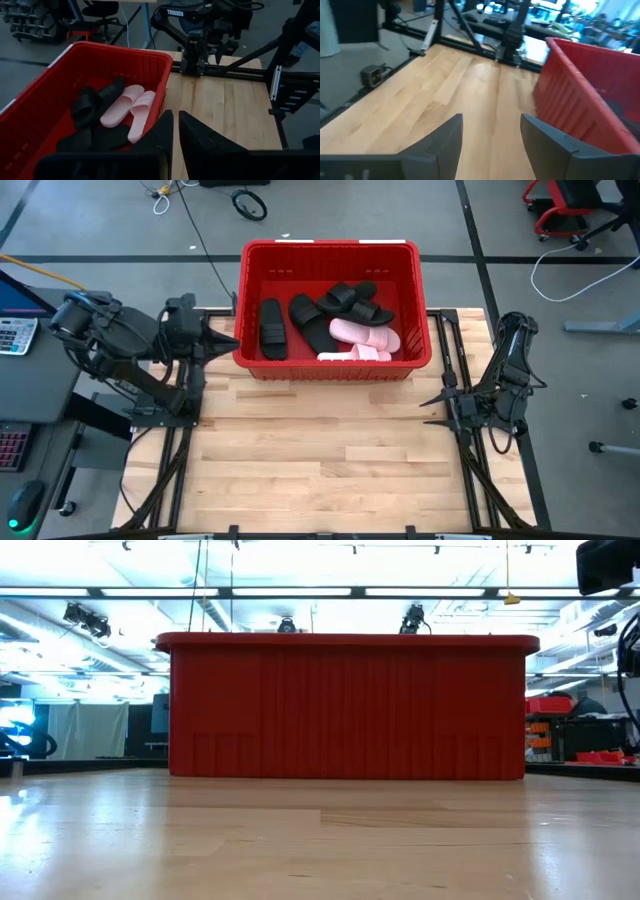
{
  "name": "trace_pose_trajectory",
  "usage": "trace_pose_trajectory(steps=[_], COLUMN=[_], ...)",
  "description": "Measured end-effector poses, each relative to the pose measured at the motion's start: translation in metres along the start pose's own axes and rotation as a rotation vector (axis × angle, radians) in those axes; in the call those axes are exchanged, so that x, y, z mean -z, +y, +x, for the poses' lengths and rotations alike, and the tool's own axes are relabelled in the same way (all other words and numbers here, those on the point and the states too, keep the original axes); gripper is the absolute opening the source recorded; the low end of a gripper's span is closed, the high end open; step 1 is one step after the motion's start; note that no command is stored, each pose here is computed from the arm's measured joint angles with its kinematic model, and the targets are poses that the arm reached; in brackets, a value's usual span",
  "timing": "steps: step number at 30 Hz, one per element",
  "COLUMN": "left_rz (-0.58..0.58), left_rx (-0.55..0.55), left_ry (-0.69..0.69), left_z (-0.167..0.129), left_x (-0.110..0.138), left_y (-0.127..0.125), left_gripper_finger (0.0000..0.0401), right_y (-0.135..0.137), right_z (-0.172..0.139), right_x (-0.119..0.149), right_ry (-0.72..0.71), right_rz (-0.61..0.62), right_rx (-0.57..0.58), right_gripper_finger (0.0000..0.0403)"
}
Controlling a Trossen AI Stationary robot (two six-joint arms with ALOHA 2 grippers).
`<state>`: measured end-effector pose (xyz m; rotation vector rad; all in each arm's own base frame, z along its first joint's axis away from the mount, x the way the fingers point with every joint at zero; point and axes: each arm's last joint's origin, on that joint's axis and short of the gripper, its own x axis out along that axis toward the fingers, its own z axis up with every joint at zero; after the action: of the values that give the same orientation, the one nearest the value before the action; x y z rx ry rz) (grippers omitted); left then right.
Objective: Pick and place slides into bin
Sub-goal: Return to Home Position
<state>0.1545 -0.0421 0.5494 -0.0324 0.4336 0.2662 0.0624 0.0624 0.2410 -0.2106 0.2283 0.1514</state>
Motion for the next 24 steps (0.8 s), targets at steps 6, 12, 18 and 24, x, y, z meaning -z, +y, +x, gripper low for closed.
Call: trace_pose_trajectory(steps=[6,12,18,24], left_rz=[-0.001,0.016,0.011,0.012], left_rx=[-0.001,0.012,0.020,0.038], left_ry=[-0.005,-0.053,-0.085,-0.178], left_z=[0.000,0.000,0.000,-0.002], left_x=[-0.001,-0.006,-0.009,-0.019], left_y=[0.000,-0.002,-0.002,-0.004], left_gripper_finger=[0.0043,0.0045,0.0036,0.0033], right_y=[-0.014,-0.021,-0.015,-0.021], right_z=[-0.004,-0.004,0.003,0.013], right_x=[-0.011,-0.018,-0.028,-0.039], right_ry=[-0.073,-0.083,-0.107,-0.170], right_rz=[0.217,0.270,0.308,0.249], right_rx=[0.241,0.254,0.026,0.039], right_gripper_finger=[0.0206,0.0206,0.0206,0.0206])
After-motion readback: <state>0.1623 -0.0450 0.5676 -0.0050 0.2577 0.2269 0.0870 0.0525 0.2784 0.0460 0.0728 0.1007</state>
